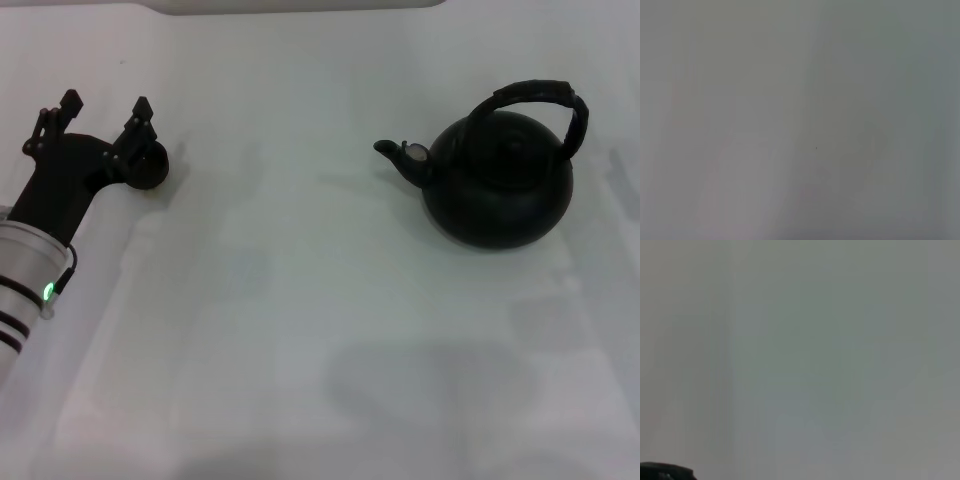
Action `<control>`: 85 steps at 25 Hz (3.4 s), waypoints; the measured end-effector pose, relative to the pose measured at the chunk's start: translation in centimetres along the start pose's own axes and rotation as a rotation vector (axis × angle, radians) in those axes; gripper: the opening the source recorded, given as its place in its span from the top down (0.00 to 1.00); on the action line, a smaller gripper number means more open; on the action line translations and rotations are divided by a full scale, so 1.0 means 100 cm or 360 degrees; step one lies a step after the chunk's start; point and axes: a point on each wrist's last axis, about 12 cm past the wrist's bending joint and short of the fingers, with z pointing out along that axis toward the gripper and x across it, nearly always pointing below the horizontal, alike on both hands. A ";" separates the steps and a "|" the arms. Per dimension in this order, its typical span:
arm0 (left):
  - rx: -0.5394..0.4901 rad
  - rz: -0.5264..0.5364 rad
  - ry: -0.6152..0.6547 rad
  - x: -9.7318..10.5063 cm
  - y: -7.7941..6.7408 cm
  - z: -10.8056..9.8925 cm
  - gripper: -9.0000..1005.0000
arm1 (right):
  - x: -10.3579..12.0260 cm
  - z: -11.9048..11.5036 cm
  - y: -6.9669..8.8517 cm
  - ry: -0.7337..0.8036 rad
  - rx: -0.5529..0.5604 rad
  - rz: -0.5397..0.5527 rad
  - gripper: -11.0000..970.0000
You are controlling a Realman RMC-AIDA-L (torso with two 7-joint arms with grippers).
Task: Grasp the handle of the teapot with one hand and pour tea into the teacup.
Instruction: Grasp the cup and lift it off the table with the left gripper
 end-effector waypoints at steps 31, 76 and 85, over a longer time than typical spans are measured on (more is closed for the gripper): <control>0.0297 -0.0302 0.0408 -0.066 0.057 0.090 0.12 | 0.001 0.000 -0.002 0.0014 0.0004 -0.0011 0.12; 0.0491 0.0112 0.1564 -0.124 0.053 0.121 0.14 | 0.002 0.012 -0.005 0.0063 0.0031 -0.0023 0.11; 0.0493 0.0124 0.1581 -0.119 0.050 0.122 0.15 | 0.002 0.012 -0.006 0.0062 0.0036 -0.0022 0.11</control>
